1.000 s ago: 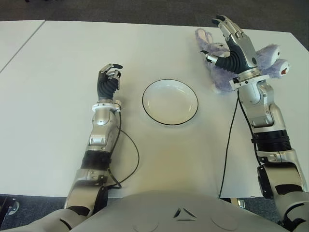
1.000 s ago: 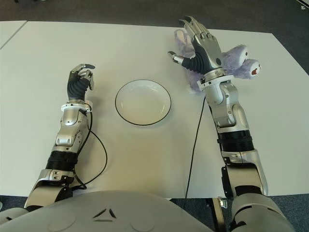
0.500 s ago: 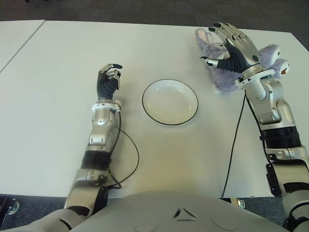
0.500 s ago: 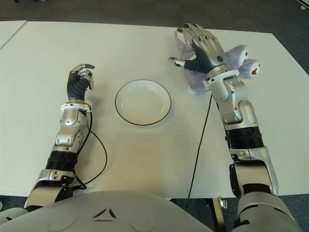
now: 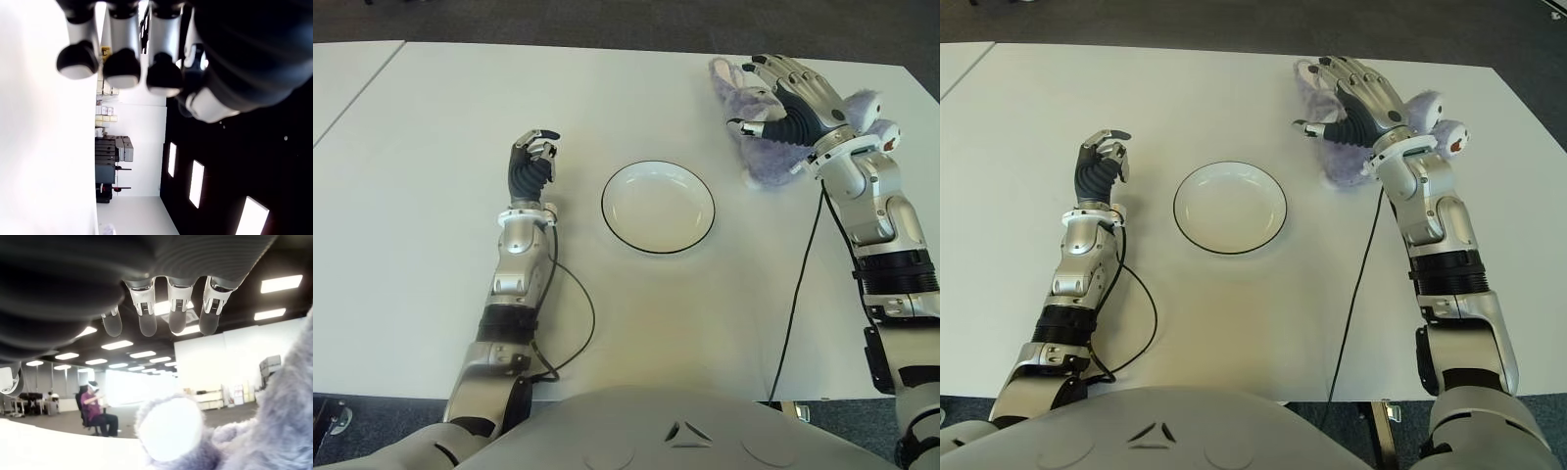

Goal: Put the doll into the plate.

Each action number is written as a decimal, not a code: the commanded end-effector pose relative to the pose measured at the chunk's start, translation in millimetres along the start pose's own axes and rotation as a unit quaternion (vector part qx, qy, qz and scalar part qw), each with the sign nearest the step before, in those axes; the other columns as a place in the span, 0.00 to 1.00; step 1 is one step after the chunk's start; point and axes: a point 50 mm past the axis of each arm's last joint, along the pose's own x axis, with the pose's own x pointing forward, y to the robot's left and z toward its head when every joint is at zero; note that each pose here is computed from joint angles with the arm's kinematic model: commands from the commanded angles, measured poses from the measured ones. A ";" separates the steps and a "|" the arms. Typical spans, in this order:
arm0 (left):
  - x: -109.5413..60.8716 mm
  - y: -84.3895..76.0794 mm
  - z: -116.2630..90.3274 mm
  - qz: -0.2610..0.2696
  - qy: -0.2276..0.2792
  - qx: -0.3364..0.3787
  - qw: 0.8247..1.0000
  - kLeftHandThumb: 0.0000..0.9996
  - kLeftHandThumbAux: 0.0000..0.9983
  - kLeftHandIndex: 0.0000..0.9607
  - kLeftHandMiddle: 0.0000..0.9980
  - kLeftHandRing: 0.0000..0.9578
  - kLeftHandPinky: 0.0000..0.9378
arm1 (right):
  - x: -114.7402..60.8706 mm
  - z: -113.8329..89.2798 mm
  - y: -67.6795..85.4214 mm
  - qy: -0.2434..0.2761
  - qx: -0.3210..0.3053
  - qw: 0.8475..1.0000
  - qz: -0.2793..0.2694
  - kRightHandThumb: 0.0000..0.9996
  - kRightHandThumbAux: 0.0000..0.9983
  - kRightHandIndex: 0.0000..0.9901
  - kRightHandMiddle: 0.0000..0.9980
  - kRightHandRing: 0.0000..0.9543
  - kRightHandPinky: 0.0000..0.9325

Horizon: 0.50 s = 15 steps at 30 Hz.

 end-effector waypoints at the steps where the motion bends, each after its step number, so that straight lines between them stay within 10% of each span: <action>1: -29.1 1.8 -40.9 0.014 0.084 -0.015 0.996 0.71 0.71 0.46 0.86 0.90 0.91 | 0.6 -5.0 1.9 0.001 -0.008 1.000 0.015 0.20 0.31 0.00 0.00 0.00 0.00; 15: -28.7 2.9 -41.1 0.012 0.082 -0.015 0.996 0.71 0.71 0.46 0.86 0.91 0.91 | -1.4 -17.7 1.1 0.022 -0.023 0.999 0.029 0.12 0.32 0.00 0.00 0.00 0.00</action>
